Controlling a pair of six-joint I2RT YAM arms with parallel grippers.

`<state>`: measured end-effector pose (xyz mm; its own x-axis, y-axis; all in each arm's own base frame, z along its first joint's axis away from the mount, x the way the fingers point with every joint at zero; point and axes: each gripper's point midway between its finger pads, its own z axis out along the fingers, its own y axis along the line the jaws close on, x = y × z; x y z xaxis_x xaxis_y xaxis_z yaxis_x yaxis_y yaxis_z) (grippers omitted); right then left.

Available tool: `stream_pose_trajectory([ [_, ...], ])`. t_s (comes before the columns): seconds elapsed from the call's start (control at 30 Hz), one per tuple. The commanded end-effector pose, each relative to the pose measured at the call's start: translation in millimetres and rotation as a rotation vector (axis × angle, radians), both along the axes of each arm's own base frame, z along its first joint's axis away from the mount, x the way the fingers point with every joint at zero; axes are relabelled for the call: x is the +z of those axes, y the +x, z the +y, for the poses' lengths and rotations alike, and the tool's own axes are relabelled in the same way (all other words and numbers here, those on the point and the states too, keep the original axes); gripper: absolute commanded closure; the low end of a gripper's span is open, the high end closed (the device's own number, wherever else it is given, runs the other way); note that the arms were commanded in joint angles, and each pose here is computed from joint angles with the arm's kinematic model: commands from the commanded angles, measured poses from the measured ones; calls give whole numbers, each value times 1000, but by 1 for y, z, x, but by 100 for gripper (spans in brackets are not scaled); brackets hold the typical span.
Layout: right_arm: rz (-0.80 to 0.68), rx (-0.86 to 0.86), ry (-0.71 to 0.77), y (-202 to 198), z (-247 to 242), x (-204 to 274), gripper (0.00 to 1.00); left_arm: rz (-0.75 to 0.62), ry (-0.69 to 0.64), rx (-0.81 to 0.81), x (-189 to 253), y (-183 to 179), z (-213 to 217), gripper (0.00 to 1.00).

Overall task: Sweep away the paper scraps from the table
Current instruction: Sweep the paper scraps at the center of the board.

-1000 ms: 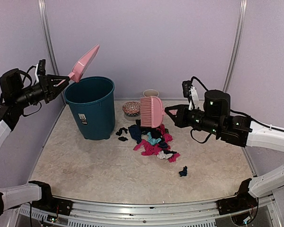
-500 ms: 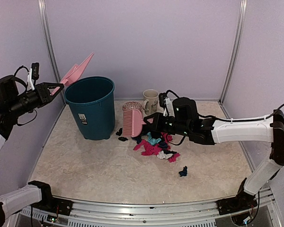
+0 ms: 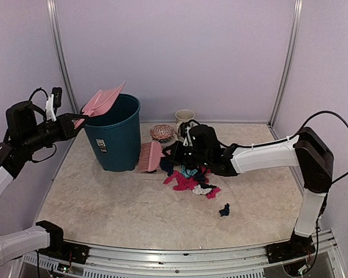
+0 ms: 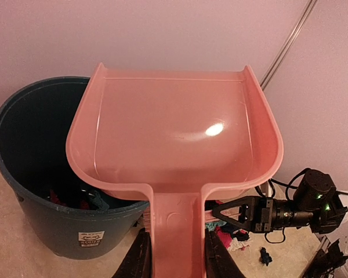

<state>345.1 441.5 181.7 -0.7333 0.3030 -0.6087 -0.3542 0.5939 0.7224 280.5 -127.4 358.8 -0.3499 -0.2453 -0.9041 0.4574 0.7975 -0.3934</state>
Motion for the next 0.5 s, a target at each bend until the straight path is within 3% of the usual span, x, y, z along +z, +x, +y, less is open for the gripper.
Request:
stream_pose_trajectory([
  [0.0, 29, -61, 59, 20, 6, -1, 100, -117, 30, 15, 15, -5, -4, 100],
  [0.47, 137, -107, 61, 55, 0, -55, 100, -108, 55, -1, 10, -11, -12, 100],
])
